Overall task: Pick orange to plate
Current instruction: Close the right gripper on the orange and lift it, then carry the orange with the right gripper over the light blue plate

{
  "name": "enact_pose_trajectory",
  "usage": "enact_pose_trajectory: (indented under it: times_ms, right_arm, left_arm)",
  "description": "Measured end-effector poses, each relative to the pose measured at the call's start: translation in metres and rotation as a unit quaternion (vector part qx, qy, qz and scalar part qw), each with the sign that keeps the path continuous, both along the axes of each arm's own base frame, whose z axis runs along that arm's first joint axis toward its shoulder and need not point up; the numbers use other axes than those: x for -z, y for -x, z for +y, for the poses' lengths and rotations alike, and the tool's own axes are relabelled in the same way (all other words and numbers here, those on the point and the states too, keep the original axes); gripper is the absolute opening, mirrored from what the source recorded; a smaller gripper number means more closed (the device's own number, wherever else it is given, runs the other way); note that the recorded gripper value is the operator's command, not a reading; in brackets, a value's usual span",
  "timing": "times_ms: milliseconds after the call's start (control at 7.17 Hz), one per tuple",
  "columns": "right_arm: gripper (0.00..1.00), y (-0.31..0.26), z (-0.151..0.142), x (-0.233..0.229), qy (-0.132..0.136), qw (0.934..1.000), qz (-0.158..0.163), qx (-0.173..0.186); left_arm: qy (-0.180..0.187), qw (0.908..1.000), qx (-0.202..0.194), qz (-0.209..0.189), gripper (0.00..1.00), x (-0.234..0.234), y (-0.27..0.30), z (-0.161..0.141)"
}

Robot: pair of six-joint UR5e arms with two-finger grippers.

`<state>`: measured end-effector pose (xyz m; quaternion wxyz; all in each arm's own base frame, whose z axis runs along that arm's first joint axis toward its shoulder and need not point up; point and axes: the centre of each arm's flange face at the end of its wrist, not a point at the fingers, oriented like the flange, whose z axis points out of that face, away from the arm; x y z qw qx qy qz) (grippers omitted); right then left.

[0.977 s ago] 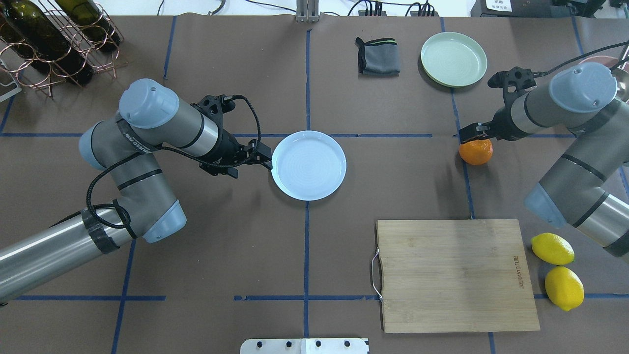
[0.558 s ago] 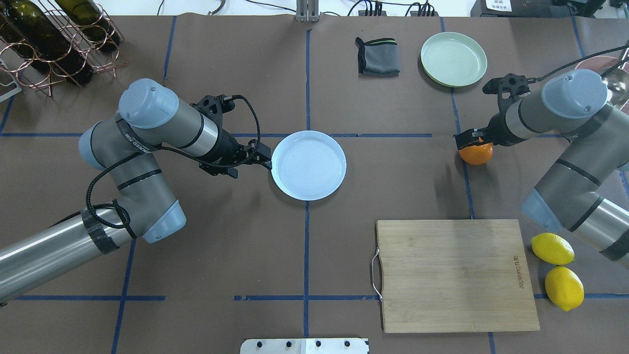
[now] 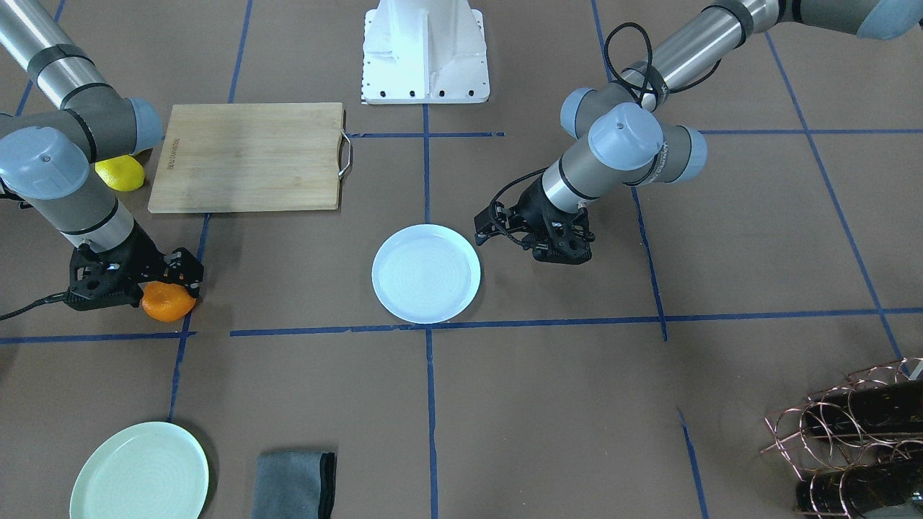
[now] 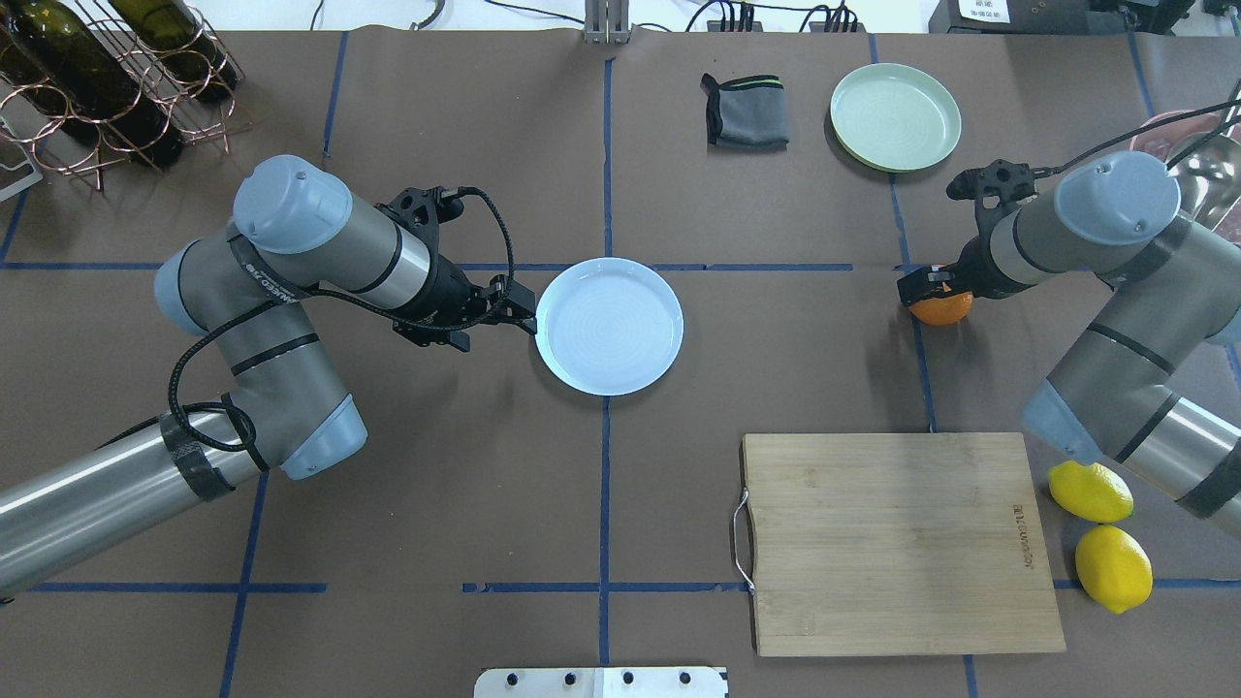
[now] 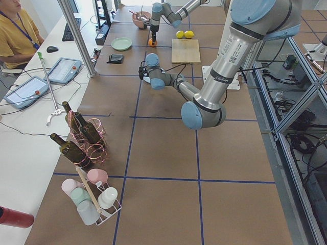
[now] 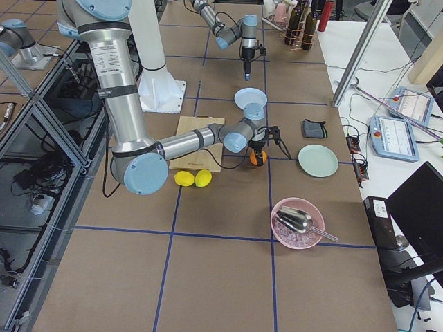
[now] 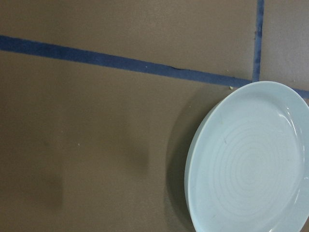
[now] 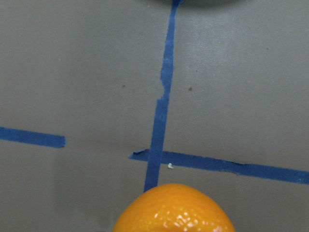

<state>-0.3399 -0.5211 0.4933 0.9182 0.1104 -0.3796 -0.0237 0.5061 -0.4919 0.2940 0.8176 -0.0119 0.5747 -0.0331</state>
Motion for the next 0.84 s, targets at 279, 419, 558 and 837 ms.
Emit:
enact_pose_trajectory:
  times_ms: [279,419,558,837]
  right_arm:
    - [0.00,0.002,-0.001,0.002,0.000,1.0000,-0.002,0.002]
    - [0.00,0.003,-0.001,0.004,0.001,1.0000,-0.004,0.004]
    - [0.00,0.002,0.000,0.011,0.000,0.9999,-0.011,0.007]
    - [0.00,0.017,-0.005,0.068,0.012,0.9981,-0.057,-0.016]
  left_arm:
    - [0.000,1.0000,0.000,0.000,1.00,0.000,0.000,0.000]
    - [0.000,1.0000,0.000,0.000,1.00,0.000,0.000,0.000]
    - [-0.001,1.0000,0.000,0.001,1.00,0.001,0.001,0.000]
    - [-0.010,0.9999,0.005,0.012,1.00,0.012,0.015,0.002]
